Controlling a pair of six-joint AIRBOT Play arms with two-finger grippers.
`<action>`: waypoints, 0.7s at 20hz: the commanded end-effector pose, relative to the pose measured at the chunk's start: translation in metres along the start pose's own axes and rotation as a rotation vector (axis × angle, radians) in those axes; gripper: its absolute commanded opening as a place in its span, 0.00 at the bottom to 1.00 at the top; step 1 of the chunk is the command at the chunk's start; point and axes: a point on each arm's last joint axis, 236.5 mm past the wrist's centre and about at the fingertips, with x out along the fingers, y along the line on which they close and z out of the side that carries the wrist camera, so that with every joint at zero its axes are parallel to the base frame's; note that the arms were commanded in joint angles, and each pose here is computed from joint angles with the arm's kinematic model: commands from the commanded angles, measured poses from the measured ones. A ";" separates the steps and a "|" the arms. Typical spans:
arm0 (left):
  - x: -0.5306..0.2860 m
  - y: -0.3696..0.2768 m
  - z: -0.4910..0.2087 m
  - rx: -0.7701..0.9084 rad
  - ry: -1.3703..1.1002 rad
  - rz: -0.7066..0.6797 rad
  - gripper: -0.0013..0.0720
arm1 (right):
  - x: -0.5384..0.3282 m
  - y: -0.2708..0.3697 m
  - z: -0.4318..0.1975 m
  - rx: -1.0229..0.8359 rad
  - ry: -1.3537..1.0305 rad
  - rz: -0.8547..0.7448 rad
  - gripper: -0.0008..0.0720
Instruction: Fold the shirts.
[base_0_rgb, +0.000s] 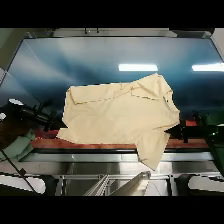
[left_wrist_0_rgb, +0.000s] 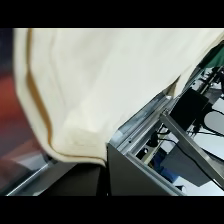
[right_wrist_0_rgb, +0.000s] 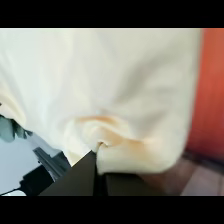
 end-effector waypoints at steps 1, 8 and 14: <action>-0.031 -0.082 -0.006 0.173 -0.059 -0.259 0.03 | -0.042 0.129 0.006 -0.197 -0.062 0.423 0.04; -0.220 -0.364 -0.126 1.060 -0.641 -0.819 0.04 | -0.200 0.400 -0.072 -1.107 -0.556 0.573 0.05; -0.292 -0.460 -0.355 1.691 -0.885 -1.039 0.04 | -0.287 0.532 -0.183 -1.638 -1.214 0.134 0.05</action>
